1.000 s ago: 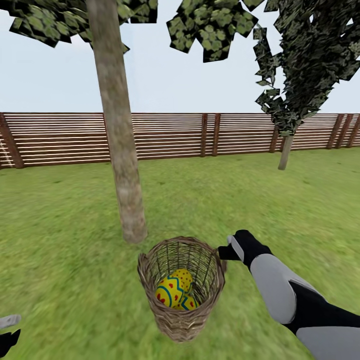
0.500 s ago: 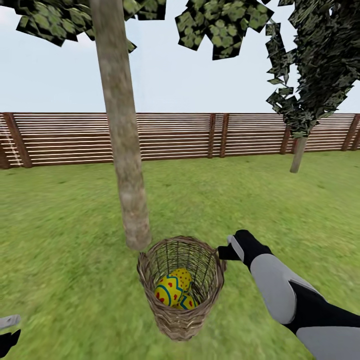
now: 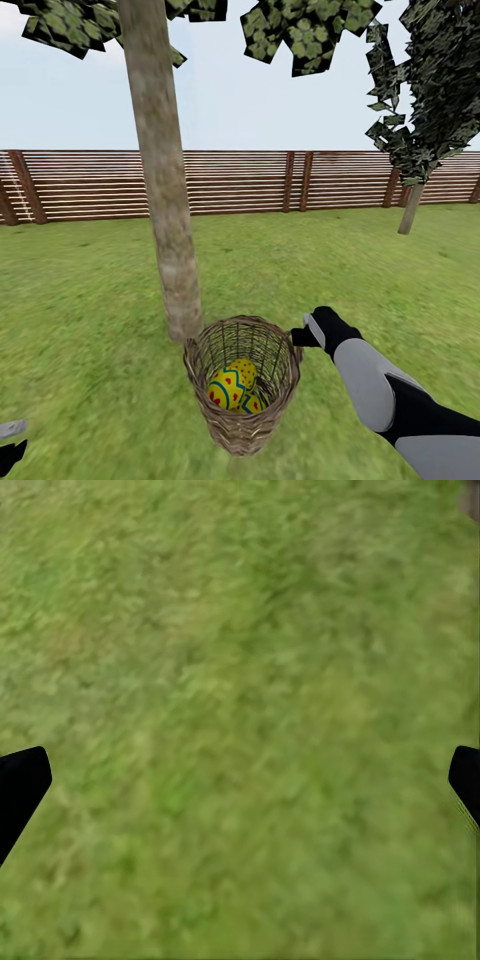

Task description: Take the three Easter eggs out of the wicker basket on the lawn in the garden, then place them on the lawn next to a single tree (choose any tree) so that all three eggs are next to the same tree and none are left in the basket.

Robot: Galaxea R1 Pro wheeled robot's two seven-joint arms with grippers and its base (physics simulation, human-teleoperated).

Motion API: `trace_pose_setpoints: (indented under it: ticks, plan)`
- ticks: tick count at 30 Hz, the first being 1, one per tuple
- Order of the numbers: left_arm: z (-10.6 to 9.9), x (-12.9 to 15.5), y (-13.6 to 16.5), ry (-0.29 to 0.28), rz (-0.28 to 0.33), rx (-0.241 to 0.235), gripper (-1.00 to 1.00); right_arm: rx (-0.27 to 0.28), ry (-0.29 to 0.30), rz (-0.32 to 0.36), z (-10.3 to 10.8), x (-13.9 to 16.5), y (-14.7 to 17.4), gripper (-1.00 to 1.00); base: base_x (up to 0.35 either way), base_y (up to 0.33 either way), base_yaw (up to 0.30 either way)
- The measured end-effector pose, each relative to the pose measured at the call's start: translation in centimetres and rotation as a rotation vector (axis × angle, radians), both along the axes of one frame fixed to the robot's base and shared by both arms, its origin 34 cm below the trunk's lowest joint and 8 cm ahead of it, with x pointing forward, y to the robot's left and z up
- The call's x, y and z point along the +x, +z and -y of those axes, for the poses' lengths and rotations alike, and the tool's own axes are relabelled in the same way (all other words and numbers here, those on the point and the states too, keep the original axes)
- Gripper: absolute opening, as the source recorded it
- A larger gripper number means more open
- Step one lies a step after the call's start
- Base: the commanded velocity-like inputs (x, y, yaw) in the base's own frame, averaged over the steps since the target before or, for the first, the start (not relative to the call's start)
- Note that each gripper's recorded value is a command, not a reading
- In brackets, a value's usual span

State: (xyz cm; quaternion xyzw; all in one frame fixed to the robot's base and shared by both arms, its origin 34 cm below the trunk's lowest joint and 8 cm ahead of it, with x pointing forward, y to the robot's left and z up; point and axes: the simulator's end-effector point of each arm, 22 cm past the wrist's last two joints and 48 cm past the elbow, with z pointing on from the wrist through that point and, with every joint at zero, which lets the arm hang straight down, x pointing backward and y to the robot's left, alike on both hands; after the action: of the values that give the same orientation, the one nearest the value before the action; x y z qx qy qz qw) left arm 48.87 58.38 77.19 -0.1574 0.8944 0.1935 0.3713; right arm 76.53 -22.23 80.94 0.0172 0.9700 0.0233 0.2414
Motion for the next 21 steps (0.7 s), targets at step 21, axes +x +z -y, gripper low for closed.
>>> trace_pose_setpoints:
  ticks: [21]
  plan:
    - [0.01,0.01,-0.02,-0.001,-0.001,0.000,1.00,0.010,-0.005,0.000,-0.11,0.01,0.01,-1.00,0.337,0.000,0.051]
